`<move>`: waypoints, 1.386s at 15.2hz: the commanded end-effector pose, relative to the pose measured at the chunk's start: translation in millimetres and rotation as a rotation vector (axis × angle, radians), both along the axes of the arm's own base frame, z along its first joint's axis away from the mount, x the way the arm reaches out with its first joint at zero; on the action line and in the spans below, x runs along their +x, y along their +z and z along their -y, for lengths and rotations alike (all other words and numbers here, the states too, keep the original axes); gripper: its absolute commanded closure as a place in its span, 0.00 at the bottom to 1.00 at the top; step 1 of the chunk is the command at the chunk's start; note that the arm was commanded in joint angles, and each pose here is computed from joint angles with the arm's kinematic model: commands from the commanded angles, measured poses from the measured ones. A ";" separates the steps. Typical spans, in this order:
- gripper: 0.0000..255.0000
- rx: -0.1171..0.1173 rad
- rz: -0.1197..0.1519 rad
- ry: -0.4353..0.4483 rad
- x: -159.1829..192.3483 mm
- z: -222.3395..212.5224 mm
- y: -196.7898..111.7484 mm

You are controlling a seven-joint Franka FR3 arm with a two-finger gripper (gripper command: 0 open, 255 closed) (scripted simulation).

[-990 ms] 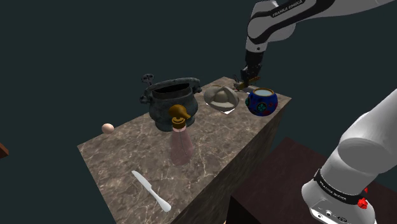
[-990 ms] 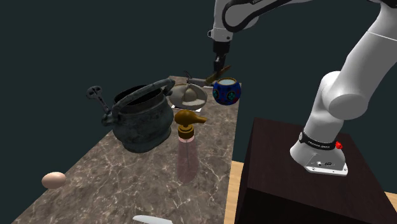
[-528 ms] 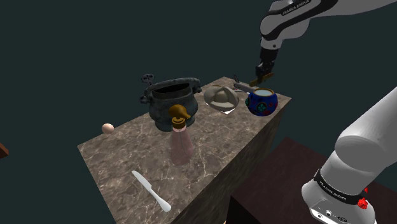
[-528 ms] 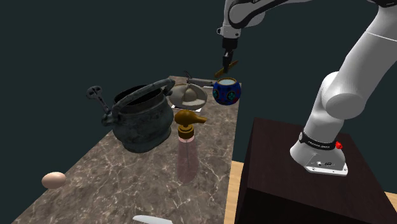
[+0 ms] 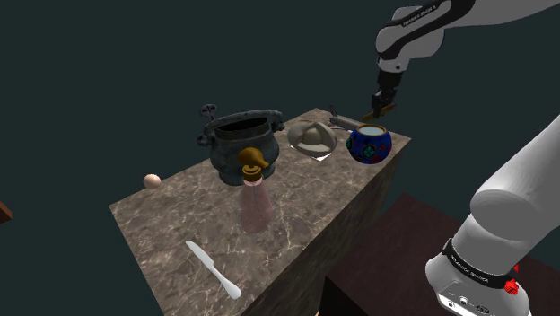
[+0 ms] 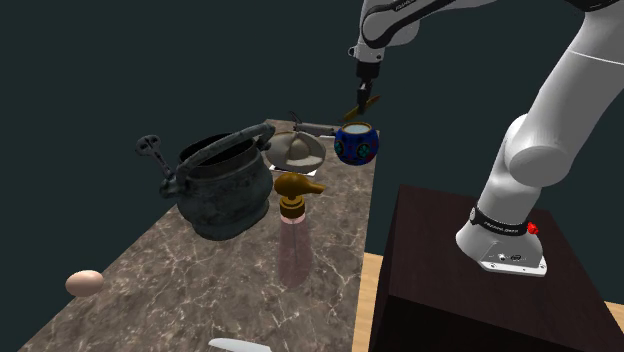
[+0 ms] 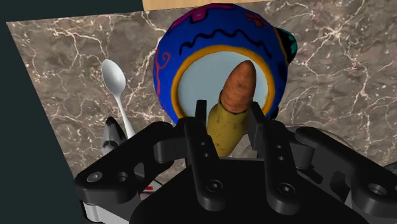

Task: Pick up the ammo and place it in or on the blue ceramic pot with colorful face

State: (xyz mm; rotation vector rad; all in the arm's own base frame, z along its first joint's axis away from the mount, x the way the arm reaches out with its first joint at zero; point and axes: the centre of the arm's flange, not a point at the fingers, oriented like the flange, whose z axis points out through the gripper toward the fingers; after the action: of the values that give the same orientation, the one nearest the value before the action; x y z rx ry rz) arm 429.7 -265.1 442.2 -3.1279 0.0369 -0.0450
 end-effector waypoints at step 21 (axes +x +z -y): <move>0.00 0.000 0.001 0.000 -0.6 1.5 -54.2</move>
State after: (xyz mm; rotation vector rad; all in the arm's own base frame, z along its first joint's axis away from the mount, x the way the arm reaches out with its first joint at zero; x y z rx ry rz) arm 429.2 -266.6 388.2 -3.1282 0.0365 -0.0465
